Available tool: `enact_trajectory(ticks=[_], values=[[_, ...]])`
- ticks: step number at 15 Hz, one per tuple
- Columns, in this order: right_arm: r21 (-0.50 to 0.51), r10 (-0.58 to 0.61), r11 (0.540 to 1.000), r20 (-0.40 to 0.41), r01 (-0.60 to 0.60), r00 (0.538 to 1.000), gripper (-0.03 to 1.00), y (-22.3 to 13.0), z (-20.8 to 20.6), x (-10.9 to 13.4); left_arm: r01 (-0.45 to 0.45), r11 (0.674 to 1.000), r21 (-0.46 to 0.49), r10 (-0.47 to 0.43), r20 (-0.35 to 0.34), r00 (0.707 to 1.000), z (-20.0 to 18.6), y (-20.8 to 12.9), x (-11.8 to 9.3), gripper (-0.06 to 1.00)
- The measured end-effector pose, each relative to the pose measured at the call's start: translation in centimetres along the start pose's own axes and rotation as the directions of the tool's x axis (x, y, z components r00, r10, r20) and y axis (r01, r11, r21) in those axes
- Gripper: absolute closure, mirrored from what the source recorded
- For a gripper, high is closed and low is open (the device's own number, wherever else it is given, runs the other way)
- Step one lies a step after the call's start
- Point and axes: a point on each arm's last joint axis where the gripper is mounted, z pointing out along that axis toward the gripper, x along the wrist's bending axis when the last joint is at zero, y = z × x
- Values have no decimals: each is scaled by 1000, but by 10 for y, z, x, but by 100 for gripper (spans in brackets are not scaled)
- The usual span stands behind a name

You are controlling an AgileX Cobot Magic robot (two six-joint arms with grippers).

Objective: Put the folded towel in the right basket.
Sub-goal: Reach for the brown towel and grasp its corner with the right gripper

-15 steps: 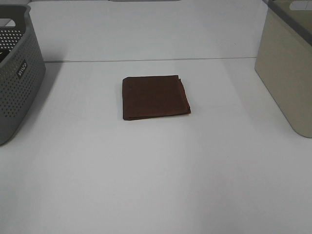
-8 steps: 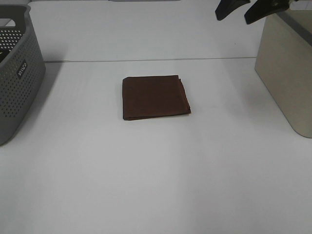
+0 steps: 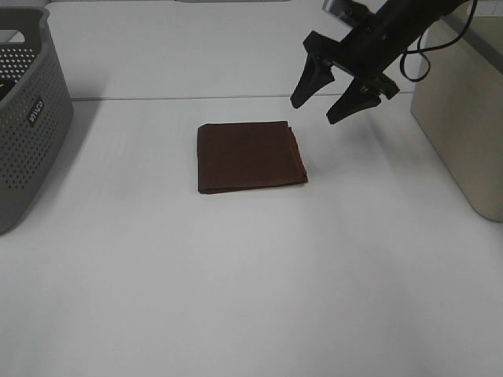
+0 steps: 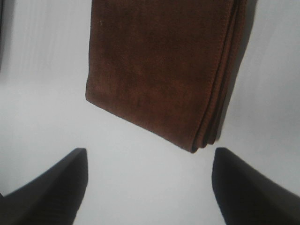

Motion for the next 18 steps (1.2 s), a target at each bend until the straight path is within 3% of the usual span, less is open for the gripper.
enact_trajectory(ticks=[8, 14, 18], values=[[-12, 105, 994, -30, -105, 994, 27, 29, 51, -70, 0, 1000, 0, 0, 0, 1000, 0, 0, 0, -2], [19, 130, 991, -50, -130, 990, 27, 25, 73, -82, 0, 1000, 0, 0, 0, 1000, 0, 0, 0, -2], [24, 121, 993, -96, -119, 988, 30, 25, 85, -72, 0, 1000, 0, 0, 0, 1000, 0, 0, 0, -2]])
